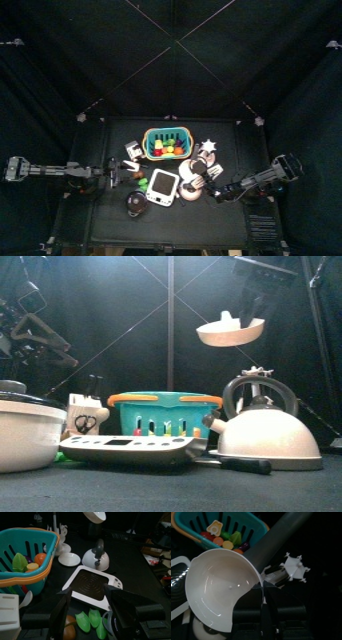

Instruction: Place pan on bottom right of table

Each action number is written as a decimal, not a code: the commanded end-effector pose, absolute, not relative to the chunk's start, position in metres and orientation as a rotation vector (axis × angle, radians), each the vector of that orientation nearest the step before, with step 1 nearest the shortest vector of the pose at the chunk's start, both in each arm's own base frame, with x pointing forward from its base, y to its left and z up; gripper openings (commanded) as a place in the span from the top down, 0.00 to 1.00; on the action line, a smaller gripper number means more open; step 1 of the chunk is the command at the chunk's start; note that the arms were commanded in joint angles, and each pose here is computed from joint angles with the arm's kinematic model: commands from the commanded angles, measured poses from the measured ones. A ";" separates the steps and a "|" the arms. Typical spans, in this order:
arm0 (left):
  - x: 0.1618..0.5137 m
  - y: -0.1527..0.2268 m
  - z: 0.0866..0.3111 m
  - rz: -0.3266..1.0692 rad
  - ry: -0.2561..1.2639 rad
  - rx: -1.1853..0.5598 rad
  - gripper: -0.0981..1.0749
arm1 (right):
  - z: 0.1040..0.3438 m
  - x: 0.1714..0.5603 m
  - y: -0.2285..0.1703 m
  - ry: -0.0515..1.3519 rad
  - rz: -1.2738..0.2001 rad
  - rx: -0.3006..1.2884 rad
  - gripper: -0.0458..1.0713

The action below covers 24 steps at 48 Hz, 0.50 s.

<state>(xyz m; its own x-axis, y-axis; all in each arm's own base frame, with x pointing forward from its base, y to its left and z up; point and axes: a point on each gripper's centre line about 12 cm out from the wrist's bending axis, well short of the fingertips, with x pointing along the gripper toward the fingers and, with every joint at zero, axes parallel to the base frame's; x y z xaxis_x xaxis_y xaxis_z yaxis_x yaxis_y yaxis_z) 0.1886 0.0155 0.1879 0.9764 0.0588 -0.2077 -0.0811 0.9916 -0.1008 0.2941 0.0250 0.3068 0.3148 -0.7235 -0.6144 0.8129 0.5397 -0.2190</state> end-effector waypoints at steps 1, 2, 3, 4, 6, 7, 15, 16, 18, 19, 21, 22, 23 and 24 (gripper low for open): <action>0.191 0.016 0.193 0.068 0.191 -0.108 0.15 | 0.307 0.278 0.029 0.698 -0.971 0.245 0.72; 0.191 0.016 0.193 0.068 0.191 -0.108 0.15 | 0.305 0.275 0.031 0.697 -0.960 0.262 0.72; 0.191 0.016 0.193 0.068 0.191 -0.108 0.15 | 0.303 0.272 0.032 0.694 -0.949 0.282 0.72; 0.191 0.016 0.193 0.068 0.191 -0.108 0.15 | 0.300 0.269 0.034 0.697 -0.935 0.299 0.72; 0.191 0.016 0.192 0.068 0.192 -0.108 0.15 | 0.294 0.264 0.038 0.699 -0.906 0.338 0.72; 0.191 0.016 0.192 0.068 0.192 -0.108 0.15 | 0.292 0.261 0.040 0.698 -0.891 0.360 0.72; 0.191 0.016 0.192 0.070 0.192 -0.108 0.15 | 0.264 0.239 0.059 0.729 -0.772 0.554 0.72; 0.191 0.016 0.193 0.070 0.191 -0.108 0.15 | 0.259 0.236 0.060 0.735 -0.760 0.575 0.72; 0.191 0.016 0.193 0.070 0.190 -0.110 0.15 | 0.247 0.230 0.064 0.756 -0.729 0.623 0.72; 0.191 0.016 0.193 0.070 0.190 -0.110 0.15 | 0.242 0.228 0.066 0.765 -0.720 0.642 0.72; 0.191 0.016 0.192 0.070 0.192 -0.110 0.15 | 0.232 0.224 0.068 0.785 -0.702 0.678 0.72; 0.191 0.016 0.192 0.070 0.192 -0.108 0.15 | 0.228 0.222 0.070 0.793 -0.694 0.694 0.72; 0.191 0.016 0.192 0.070 0.192 -0.110 0.15 | 0.223 0.220 0.071 0.801 -0.688 0.708 0.72; 0.191 0.016 0.193 0.070 0.190 -0.110 0.15 | 0.219 0.218 0.072 0.806 -0.681 0.719 0.72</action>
<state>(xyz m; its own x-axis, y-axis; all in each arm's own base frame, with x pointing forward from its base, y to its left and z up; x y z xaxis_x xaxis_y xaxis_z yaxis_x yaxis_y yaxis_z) 0.1886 0.0155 0.1879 0.9764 0.0588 -0.2077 -0.0808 0.9918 -0.0993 0.2251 0.0660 0.2309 0.4928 -0.3324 -0.8041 0.7785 0.5812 0.2368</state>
